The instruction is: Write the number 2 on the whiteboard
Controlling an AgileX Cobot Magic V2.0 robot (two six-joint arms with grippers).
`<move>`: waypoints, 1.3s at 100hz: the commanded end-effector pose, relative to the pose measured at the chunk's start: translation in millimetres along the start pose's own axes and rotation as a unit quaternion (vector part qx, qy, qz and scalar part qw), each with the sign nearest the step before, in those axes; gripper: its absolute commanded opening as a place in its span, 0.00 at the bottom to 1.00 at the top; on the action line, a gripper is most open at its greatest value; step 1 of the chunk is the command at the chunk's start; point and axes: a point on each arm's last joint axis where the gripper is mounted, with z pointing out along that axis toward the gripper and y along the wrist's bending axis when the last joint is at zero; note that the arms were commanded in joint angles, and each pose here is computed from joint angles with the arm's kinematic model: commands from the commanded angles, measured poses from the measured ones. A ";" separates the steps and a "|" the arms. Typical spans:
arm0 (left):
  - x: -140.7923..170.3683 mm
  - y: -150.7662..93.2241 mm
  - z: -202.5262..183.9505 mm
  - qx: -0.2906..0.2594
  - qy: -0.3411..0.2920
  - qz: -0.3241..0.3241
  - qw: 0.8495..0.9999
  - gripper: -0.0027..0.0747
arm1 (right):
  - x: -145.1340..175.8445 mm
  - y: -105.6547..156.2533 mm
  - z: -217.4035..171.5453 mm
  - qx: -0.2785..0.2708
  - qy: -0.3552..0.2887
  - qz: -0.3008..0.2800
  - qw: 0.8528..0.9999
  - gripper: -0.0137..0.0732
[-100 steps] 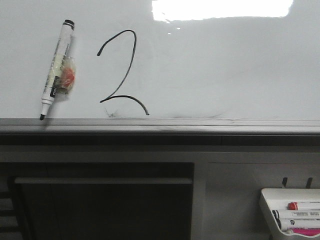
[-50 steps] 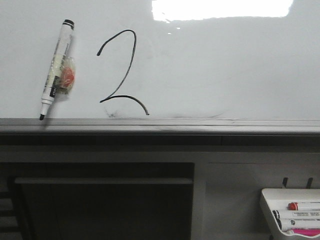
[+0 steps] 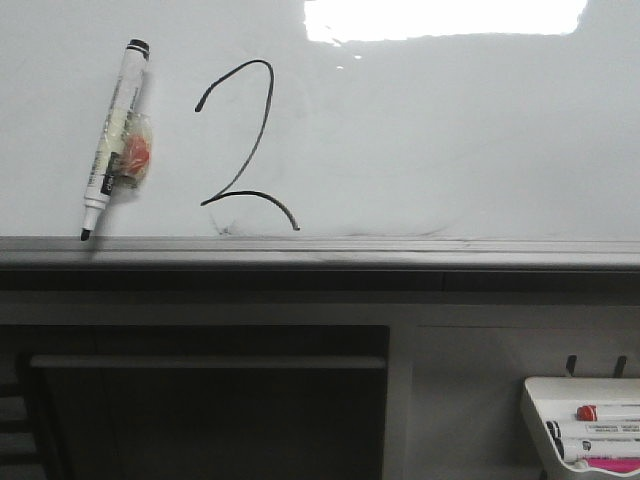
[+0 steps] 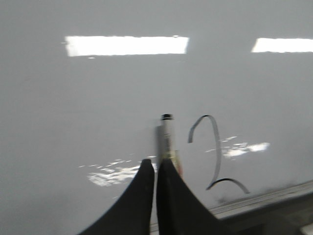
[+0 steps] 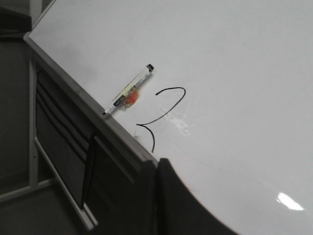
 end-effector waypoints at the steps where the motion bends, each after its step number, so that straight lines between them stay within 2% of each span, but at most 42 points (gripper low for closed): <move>1: 7.0 7.4 -4.6 -0.063 -0.029 0.037 0.997 0.01 | -11.0 -5.7 -0.5 0.023 -0.030 0.007 0.999 0.09; 16: 43.9 16.9 -10.1 -0.142 0.005 0.051 0.989 0.01 | -11.0 -5.7 -0.5 0.023 -0.030 0.007 0.999 0.09; 18: 47.6 17.7 -10.3 -0.148 0.029 0.045 0.988 0.01 | -11.1 -5.8 -0.6 0.024 -0.030 0.007 0.999 0.09; 38: 68.6 18.7 -14.3 -0.159 0.145 0.026 0.976 0.01 | -10.9 -5.6 -0.5 0.023 -0.030 0.007 0.999 0.09; 44: 69.6 19.5 -14.9 -0.160 0.155 0.048 0.974 0.01 | -10.9 -5.6 -0.5 0.023 -0.030 0.007 0.999 0.09; 130: 69.9 20.2 -15.2 -0.162 0.159 0.060 0.972 0.01 | -7.2 -5.2 1.5 0.023 -0.024 0.008 0.999 0.09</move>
